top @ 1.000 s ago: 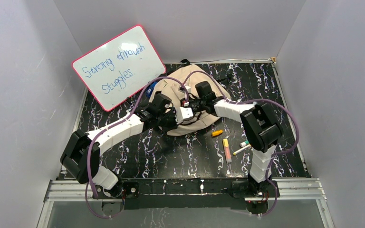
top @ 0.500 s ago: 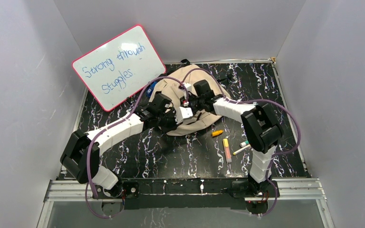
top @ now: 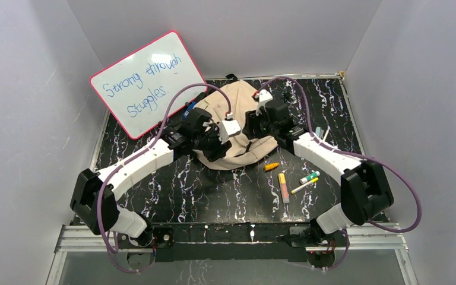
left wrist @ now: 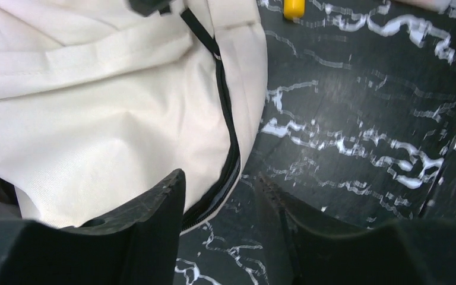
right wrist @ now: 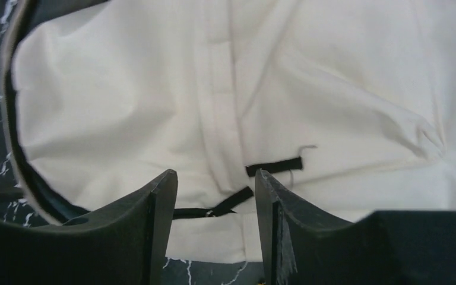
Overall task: Pack the student bag
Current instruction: Adjust the student bag at the center of the board, then zip the student bag at the center of the board.
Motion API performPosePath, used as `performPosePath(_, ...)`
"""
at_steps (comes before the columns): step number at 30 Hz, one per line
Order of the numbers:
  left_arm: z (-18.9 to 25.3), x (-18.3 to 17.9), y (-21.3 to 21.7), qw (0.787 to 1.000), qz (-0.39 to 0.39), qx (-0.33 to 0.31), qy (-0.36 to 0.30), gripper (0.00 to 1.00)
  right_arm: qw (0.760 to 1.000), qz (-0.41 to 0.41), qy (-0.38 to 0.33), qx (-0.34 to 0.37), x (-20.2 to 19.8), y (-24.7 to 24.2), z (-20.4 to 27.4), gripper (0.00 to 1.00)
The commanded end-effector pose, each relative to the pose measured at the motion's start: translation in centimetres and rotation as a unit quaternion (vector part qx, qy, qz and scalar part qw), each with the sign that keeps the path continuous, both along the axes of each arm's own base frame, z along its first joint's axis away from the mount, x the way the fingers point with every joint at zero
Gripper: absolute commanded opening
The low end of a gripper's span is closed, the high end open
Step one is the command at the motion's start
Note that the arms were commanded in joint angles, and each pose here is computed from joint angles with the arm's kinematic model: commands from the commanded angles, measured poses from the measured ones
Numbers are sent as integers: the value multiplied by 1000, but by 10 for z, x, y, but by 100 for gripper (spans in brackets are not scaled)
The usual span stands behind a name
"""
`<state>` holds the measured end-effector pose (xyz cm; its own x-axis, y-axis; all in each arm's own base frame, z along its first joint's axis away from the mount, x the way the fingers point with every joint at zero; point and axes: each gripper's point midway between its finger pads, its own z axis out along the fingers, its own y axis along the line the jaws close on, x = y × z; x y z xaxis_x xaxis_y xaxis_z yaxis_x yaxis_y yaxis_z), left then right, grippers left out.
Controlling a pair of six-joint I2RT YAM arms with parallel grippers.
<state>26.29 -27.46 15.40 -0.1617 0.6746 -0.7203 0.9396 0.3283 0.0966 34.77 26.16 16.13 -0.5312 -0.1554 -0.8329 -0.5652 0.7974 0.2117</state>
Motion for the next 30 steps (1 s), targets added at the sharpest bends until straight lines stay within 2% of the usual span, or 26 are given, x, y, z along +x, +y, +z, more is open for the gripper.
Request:
performPosePath(1, 49, 11, -22, 994, 54, -94, -6, 48, 990, -135, 36, -14, 16, -54, -18, 60)
performPosePath(3, 55, 24, -27, 988, 98, -119, -6, 52, 986, -155, 63, 2, 16, -68, -25, 61)
performPosePath(7, 51, 48, -27, 978, 172, -120, -2, 55, 982, -165, 88, 31, 15, -79, -28, 62)
performPosePath(13, 37, 49, -61, 960, 201, -176, 80, 60, 979, -170, 104, 46, 16, -84, -30, 63)
performPosePath(17, 23, 47, -84, 952, 219, -195, 87, 60, 974, -184, 118, 59, 17, -90, -35, 63)
performPosePath(22, -7, 49, -102, 948, 253, -176, 78, 60, 971, -180, 135, 77, 19, -90, -41, 61)
performPosePath(25, -21, 60, -99, 943, 288, -160, 54, 60, 970, -177, 143, 81, 19, -90, -44, 60)
performPosePath(30, -39, 72, -102, 943, 302, -136, 41, 60, 970, -168, 150, 91, 18, -87, -46, 59)
